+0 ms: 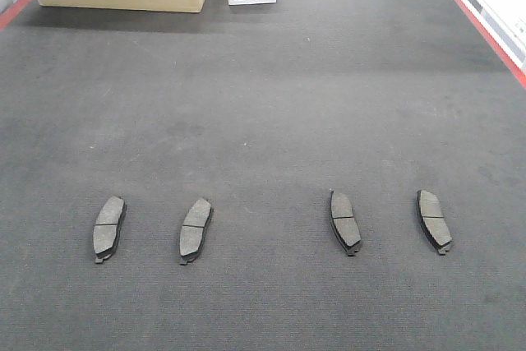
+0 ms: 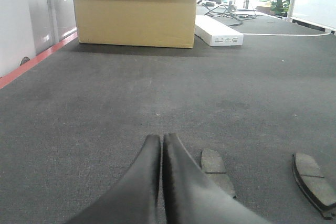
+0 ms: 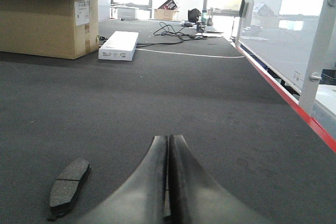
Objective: Move and align brake pads A on conveyor
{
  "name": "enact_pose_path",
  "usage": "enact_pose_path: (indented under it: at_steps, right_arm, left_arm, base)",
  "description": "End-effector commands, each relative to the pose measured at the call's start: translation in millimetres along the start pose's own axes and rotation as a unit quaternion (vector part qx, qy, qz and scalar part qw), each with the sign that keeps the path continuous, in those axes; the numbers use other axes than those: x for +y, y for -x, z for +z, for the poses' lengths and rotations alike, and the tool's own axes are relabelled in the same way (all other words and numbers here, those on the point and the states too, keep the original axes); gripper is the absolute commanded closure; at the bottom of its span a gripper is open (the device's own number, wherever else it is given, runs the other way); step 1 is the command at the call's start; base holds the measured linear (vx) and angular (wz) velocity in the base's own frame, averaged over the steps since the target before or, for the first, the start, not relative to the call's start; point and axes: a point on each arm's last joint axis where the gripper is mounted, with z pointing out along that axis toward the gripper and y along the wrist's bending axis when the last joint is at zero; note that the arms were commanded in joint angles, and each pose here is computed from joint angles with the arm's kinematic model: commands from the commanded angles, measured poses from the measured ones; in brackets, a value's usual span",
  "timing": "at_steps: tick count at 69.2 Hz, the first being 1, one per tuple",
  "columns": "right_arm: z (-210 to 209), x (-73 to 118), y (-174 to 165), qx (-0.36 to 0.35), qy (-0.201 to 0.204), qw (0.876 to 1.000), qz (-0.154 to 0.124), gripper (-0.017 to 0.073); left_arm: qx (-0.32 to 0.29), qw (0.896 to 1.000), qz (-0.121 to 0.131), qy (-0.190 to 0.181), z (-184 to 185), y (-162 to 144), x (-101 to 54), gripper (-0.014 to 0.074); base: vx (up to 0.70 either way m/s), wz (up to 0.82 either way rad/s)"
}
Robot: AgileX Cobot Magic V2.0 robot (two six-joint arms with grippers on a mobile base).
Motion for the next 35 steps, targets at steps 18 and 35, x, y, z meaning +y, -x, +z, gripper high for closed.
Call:
enact_pose_path:
  at_steps: [18,35]
  right_arm:
    - [-0.8,-0.1,4.9,-0.036,-0.003,0.999,-0.005,0.0569]
    - [-0.9,-0.1,5.0,-0.037,-0.003,0.999,-0.005,0.0569]
  left_arm:
    - [-0.030,1.000,-0.005,-0.004,0.1,-1.2,0.1,0.0601]
    - [-0.030,1.000,-0.005,-0.004,0.1,-1.2,0.1,0.0601]
  base:
    - [0.00,0.00]
    - [0.00,0.00]
